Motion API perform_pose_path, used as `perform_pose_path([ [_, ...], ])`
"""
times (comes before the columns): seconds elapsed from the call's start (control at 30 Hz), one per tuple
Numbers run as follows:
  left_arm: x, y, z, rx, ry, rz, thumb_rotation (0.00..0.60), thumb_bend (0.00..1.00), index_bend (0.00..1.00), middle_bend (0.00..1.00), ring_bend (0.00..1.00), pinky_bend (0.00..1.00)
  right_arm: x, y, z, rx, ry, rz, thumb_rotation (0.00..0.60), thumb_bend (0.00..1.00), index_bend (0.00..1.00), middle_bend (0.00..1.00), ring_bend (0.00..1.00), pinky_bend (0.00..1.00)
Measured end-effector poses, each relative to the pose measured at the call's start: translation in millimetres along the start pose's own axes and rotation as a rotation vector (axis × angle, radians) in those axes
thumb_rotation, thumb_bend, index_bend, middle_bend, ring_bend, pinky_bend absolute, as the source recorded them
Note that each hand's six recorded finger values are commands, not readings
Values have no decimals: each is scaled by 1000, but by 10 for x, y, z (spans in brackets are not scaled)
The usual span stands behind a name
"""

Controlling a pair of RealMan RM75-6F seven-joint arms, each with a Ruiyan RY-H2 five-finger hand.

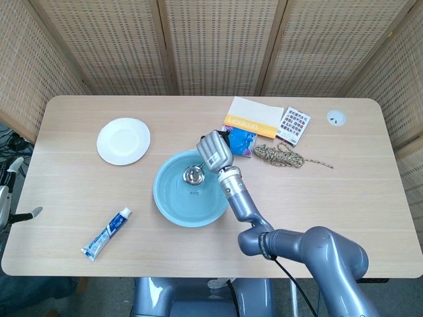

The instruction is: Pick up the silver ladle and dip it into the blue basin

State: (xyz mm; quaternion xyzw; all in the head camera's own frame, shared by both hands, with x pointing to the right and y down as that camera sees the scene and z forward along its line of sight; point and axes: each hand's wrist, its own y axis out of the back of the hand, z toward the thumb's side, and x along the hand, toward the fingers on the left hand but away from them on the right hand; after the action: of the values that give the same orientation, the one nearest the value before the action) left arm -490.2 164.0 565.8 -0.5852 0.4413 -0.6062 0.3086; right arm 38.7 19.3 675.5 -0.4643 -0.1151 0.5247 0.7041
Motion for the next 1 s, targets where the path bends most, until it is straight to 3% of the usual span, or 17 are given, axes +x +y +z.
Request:
perform_pose_path([
  [0.2, 3, -13, 25, -3, -11, -8, 600, 0, 0, 0, 0, 0, 93, -131, 122, 149, 44, -34, 600, 761, 856, 1000, 1000, 1000],
  [0.63, -26, 4, 48, -7, -24, -3, 600, 0, 0, 0, 0, 0, 342, -344, 301, 240, 89, 78, 600, 762, 857, 1000, 1000, 1000],
  [0.83, -33, 3, 60, -7, -27, -4, 600, 0, 0, 0, 0, 0, 465, -384, 328, 158, 82, 181, 600, 766, 857, 1000, 1000, 1000],
  [1.0, -40, 9, 65, -14, -26, -3, 600, 0, 0, 0, 0, 0, 499, -348, 272, -11, 45, 269, 600, 766, 857, 1000, 1000, 1000],
])
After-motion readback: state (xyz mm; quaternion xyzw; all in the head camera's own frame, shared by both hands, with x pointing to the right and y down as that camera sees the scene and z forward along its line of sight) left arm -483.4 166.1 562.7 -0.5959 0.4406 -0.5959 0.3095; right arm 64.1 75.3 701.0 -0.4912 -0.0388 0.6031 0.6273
